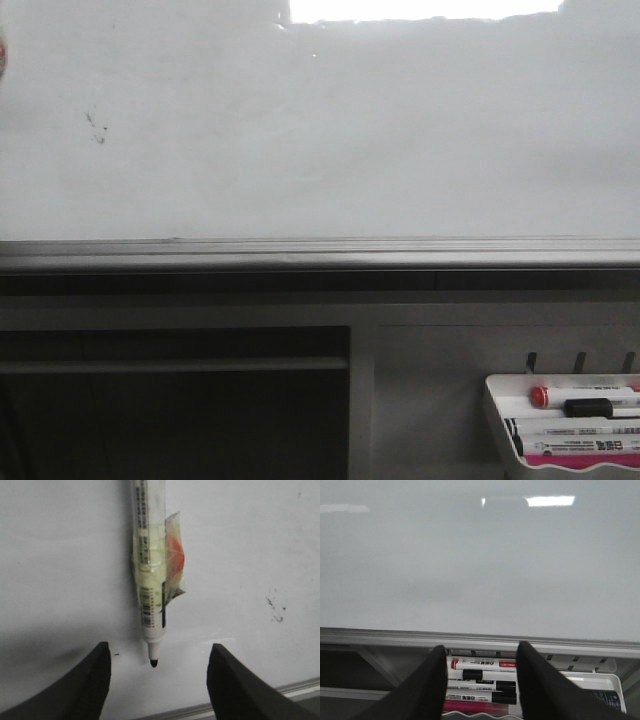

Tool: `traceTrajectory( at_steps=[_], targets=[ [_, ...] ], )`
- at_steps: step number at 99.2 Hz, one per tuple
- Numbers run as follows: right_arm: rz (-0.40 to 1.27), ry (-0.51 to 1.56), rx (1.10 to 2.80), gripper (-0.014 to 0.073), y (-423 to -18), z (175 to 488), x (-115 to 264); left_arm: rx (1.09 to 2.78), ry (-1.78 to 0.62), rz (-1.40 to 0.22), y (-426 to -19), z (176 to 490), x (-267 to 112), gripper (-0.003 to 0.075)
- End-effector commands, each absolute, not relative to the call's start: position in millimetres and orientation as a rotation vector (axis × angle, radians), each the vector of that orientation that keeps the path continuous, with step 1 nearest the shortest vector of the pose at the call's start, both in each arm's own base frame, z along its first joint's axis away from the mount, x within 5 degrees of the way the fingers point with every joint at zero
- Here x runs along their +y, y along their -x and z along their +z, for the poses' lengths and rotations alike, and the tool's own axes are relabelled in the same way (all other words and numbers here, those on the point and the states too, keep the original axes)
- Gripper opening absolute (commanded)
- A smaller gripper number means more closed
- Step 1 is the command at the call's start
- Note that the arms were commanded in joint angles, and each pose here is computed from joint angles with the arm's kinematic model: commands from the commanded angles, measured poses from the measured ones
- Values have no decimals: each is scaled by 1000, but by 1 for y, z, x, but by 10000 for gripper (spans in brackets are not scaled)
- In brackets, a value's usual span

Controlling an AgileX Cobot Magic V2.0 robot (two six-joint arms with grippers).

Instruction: Write number 2 on whiteboard

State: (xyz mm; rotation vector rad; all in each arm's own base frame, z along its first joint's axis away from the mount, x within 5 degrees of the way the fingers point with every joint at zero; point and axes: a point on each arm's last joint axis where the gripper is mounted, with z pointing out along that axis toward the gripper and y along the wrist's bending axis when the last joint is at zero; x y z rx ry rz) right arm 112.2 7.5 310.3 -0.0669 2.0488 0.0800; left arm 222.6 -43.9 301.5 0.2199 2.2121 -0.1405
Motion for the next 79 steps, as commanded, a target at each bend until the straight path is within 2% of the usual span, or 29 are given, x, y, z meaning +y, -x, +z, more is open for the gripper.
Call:
traceTrajectory(
  at_steps=[1, 3, 13, 48, 79],
  targets=[
    [68, 63, 1965, 287, -116, 325, 7, 2117, -193, -163, -237, 317, -48, 400],
    [68, 63, 1965, 287, -116, 325, 7, 2130, -192, -161, -254, 313, -51, 396],
    [68, 63, 1965, 287, -116, 325, 7, 2133, -191, -159, -259, 310, -52, 368],
    [68, 63, 1965, 287, -116, 325, 7, 2084, -182, -161, -262, 313, -52, 134],
    [71, 58, 1951, 287, -116, 327, 7, 2084, -183, -161, -260, 314, -52, -2]
  ],
)
